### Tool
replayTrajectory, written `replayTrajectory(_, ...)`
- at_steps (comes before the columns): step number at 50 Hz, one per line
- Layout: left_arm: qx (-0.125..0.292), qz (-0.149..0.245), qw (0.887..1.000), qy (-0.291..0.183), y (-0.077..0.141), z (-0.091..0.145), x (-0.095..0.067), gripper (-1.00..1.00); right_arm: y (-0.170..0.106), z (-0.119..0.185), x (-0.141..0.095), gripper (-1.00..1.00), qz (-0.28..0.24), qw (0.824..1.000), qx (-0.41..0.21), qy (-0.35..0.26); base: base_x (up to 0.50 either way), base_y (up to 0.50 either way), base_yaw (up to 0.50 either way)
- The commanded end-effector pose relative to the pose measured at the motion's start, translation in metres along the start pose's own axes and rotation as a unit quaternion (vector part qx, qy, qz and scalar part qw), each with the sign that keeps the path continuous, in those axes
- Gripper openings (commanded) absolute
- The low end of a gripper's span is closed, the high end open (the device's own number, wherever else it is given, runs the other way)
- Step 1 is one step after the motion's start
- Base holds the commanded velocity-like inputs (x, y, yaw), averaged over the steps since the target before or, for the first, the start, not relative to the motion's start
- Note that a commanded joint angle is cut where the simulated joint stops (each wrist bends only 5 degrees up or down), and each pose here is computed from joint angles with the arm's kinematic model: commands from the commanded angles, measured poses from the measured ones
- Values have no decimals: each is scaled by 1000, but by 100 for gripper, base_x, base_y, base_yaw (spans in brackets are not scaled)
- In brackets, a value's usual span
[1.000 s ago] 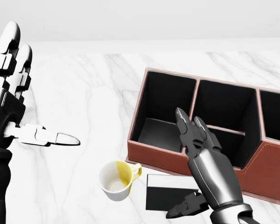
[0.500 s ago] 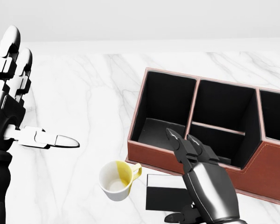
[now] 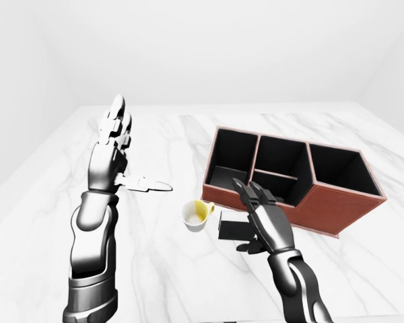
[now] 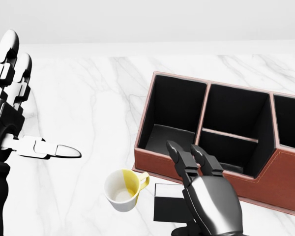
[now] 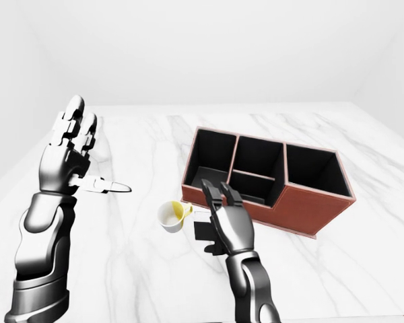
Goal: Pick up the book and place it in the caddy.
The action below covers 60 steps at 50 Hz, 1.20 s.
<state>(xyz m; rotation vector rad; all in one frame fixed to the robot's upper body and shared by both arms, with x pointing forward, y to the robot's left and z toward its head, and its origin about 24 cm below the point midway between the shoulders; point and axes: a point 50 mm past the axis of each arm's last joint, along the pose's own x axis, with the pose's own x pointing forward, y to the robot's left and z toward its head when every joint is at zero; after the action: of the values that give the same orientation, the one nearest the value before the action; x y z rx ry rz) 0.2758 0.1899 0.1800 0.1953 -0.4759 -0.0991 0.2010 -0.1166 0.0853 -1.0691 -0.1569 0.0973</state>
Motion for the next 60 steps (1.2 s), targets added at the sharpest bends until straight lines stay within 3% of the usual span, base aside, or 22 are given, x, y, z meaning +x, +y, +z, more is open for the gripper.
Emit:
replayTrajectory(1, 0, 2, 1000, 3, 2, -1, -2, 100, 12, -1, 1, 73, -9, 999, -36, 2, 0, 0, 0)
replayTrajectory(23, -2, 5, 1000, 22, 7, -9, -7, 100, 56, -15, 13, 79, -58, 994, -97, 6, 0, 0, 0)
replayTrajectory(30, -4, 5, 1000, 28, 6, -12, -9, 100, 54, -16, 19, 80, -67, 992, -104, 10, 0, 0, 0)
replayTrajectory(60, -1, 2, 1000, 20, 4, -8, -12, 100, 83, -37, 12, 73, -45, 992, -119, 28, 0, 0, 0)
